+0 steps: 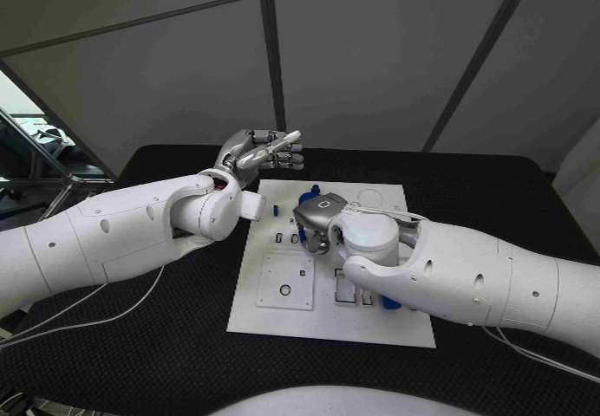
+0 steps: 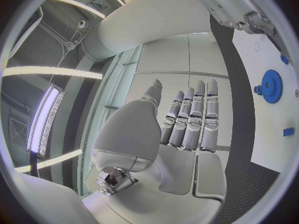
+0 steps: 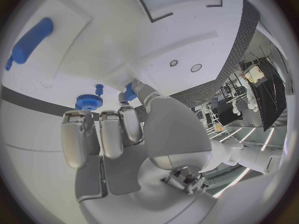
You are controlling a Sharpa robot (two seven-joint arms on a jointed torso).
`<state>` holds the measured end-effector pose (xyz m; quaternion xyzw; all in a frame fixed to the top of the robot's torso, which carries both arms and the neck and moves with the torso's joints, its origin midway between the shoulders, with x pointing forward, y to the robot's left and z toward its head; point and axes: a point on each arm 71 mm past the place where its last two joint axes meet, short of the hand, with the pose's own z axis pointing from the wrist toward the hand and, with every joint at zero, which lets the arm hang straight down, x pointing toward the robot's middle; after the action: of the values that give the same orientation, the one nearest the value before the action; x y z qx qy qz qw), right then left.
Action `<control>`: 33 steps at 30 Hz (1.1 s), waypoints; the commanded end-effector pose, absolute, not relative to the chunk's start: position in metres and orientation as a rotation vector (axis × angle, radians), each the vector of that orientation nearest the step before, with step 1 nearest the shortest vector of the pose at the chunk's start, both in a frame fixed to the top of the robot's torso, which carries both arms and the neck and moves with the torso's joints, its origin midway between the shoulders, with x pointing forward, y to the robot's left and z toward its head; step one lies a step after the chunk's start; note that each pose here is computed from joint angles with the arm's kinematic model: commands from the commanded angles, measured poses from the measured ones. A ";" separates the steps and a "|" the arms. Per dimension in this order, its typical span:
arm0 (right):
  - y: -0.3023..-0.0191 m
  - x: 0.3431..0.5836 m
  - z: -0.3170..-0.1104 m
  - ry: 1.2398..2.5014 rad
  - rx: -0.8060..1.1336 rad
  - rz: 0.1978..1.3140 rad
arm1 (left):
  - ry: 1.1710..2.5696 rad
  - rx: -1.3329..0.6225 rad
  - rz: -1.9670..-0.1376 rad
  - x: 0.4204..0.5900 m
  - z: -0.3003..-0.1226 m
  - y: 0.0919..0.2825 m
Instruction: Assemble the parts on the task board
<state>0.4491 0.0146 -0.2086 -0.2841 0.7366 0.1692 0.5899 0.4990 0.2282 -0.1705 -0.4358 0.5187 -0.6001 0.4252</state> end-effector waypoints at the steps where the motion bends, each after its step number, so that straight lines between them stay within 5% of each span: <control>1: 0.015 0.449 -0.206 1.698 -0.649 0.404 | 1.299 -1.080 -1.514 0.499 -0.169 0.227; 18: 0.010 0.445 -0.199 1.633 -0.593 0.472 | 1.299 -1.080 -1.514 0.499 -0.169 0.227; 28: -0.018 0.429 -0.181 1.472 -0.520 0.736 | 1.326 -1.042 -1.471 0.499 -0.170 0.234; 33: -0.050 0.423 -0.176 1.511 -0.449 0.877 | 1.370 -1.004 -1.431 0.499 -0.171 0.240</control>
<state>0.4285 -0.0496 -0.1843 -0.2233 0.6767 0.2986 0.6348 0.4997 0.2412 -0.1720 -0.4270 0.5314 -0.5839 0.4408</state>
